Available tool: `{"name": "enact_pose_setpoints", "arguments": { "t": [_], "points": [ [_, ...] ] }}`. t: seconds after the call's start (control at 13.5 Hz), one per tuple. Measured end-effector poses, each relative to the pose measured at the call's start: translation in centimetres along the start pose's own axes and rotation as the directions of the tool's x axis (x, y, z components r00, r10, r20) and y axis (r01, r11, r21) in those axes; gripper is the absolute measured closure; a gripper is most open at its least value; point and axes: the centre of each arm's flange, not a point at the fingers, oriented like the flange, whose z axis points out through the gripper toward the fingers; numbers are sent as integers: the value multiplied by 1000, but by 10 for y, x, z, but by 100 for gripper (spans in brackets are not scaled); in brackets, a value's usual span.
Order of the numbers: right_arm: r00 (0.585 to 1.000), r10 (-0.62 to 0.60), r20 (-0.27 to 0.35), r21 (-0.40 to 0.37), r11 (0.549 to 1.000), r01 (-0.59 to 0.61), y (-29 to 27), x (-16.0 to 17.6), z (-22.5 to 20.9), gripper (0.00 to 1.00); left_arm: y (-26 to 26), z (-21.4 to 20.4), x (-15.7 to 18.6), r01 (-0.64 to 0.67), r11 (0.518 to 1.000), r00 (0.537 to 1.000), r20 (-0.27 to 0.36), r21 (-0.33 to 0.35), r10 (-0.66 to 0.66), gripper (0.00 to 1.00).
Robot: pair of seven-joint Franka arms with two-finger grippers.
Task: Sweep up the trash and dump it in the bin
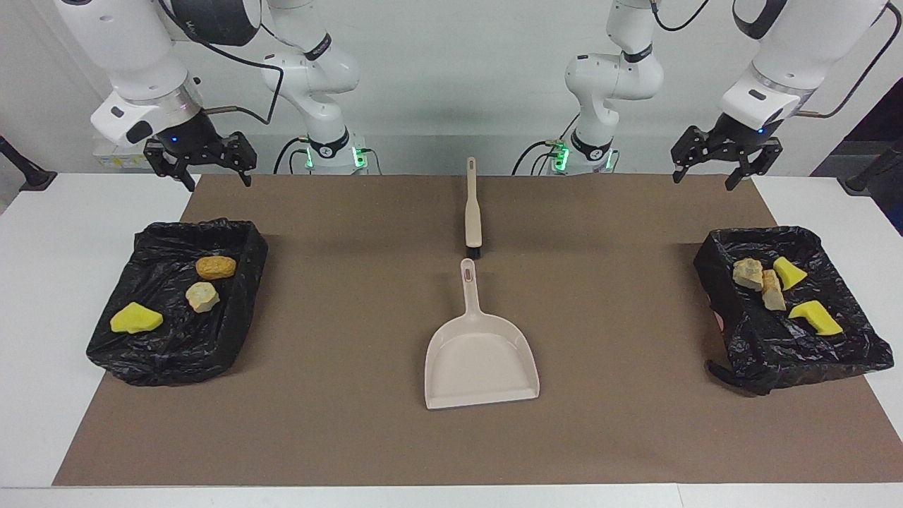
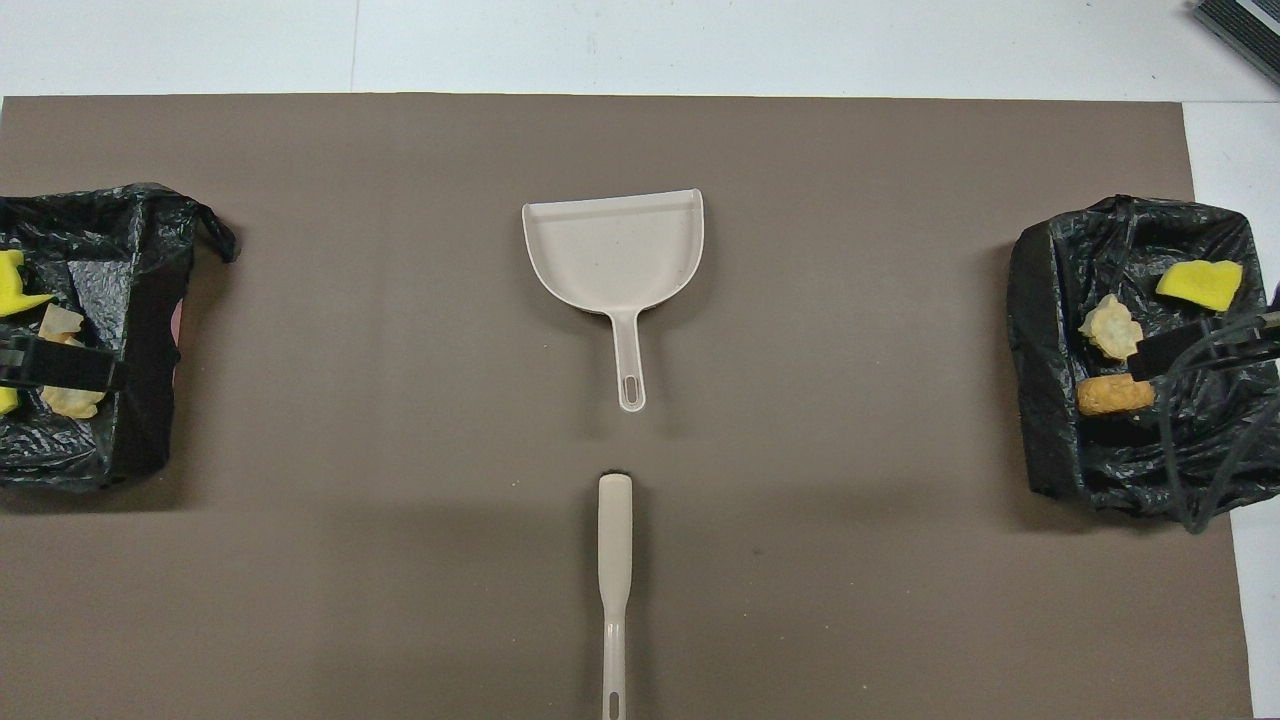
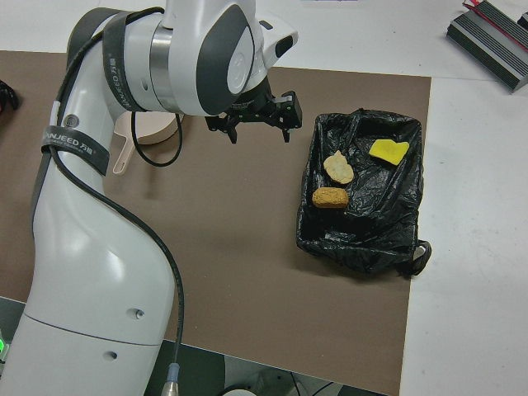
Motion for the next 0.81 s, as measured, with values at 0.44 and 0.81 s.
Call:
{"name": "enact_pose_setpoints", "arguments": {
  "t": [0.44,0.81],
  "points": [
    [1000,0,0,0,1000,0,0,0,0,0,5,-25,0,57,998,997,-52,9,-57,0],
    [1000,0,0,0,1000,0,0,0,0,0,44,-26,4,62,997,997,-45,39,-61,0]
  ]
}}
